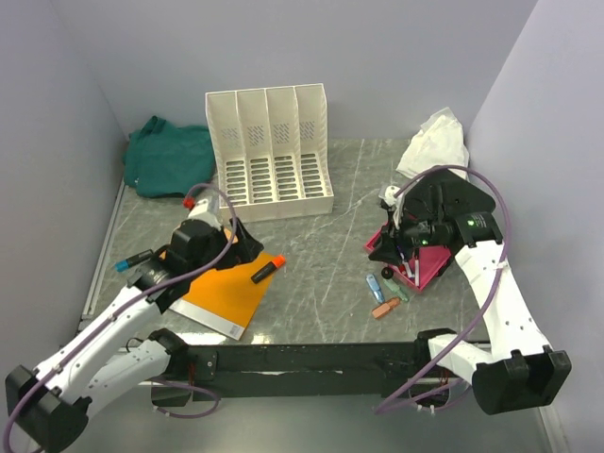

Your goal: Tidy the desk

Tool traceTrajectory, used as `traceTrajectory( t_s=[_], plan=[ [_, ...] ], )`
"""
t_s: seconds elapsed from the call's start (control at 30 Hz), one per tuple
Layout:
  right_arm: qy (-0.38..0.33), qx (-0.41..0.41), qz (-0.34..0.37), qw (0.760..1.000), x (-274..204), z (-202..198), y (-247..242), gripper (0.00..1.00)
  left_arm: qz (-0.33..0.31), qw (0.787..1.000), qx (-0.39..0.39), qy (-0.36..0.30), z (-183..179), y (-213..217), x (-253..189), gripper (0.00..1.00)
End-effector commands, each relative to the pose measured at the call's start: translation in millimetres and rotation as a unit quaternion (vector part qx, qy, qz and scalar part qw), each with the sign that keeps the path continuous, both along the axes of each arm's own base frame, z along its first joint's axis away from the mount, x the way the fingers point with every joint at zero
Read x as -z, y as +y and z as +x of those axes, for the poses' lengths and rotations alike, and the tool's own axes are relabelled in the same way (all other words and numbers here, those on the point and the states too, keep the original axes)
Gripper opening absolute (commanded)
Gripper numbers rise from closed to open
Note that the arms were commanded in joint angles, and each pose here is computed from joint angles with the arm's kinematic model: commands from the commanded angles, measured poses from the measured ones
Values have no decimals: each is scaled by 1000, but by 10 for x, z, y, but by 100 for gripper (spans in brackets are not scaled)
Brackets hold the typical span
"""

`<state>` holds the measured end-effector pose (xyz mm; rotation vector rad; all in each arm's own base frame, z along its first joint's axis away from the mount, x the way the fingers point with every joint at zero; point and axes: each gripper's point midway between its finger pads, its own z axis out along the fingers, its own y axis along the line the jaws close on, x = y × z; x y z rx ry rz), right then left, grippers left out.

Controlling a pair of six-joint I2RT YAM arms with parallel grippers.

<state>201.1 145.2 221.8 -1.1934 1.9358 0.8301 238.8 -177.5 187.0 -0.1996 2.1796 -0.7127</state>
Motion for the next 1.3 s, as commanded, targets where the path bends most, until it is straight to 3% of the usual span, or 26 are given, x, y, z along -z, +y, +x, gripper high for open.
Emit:
traceTrajectory(
  t_s=[0.0,0.23,0.4,0.77,1.03,1.2,1.27],
  plan=[
    [0,28,13,1000,-33,5,-38,42,-28,1000,-7,0,-157,67,84,99],
    [-2,44,18,999,-86,-60,7,26,-63,998,0,-13,-242,40,144,99],
    [-7,18,-12,1000,-64,-182,124,22,-112,989,54,-81,-224,-158,-101,99],
    [-3,36,-187,982,567,-188,13,4,-183,974,110,-72,-244,-491,-142,99],
    [-19,15,-300,954,980,-311,-246,5,-189,974,112,-63,-316,-498,-69,99],
    [-29,5,-355,934,1206,-404,-480,12,-192,974,104,-61,-366,-449,-21,100],
    [-52,38,-374,925,1240,-292,-578,15,-195,974,105,-58,-389,-441,25,99]
  ],
)
